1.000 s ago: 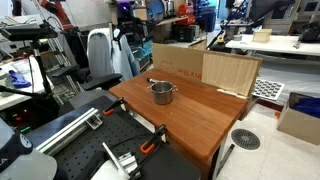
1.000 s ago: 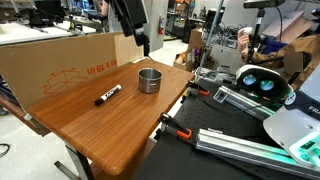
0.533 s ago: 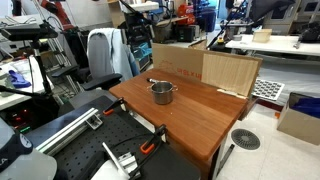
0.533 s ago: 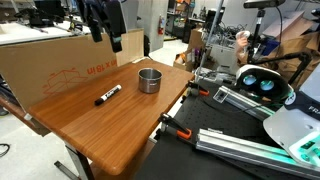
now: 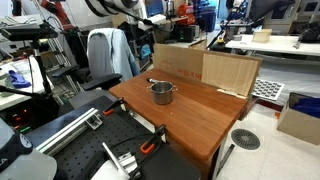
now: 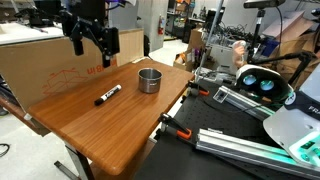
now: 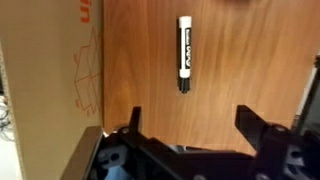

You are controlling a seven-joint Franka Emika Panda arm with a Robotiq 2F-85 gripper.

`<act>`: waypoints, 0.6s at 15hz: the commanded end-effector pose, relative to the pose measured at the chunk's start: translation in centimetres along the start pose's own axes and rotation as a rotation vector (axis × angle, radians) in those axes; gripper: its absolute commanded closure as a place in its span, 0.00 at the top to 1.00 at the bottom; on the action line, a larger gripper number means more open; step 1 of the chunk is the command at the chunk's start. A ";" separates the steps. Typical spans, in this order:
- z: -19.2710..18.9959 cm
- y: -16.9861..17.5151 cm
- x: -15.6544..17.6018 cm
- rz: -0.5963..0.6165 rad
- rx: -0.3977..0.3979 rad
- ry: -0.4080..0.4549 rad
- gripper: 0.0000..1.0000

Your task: Put the marker in the pot

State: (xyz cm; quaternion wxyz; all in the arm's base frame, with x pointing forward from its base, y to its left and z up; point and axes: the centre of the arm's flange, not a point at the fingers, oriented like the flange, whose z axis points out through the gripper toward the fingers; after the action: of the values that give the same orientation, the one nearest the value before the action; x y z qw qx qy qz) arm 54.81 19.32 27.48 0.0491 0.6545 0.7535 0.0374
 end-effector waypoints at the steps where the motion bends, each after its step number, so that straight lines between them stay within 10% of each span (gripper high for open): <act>1: 2.3 -1.0 -0.6 -0.116 -0.038 0.149 1.00; 9: 7.1 -2.9 -2.1 -0.057 0.078 0.235 1.00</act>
State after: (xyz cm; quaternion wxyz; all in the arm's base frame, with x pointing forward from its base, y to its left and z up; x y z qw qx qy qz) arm 52.92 17.83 20.74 -0.0490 0.6178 0.7798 0.0884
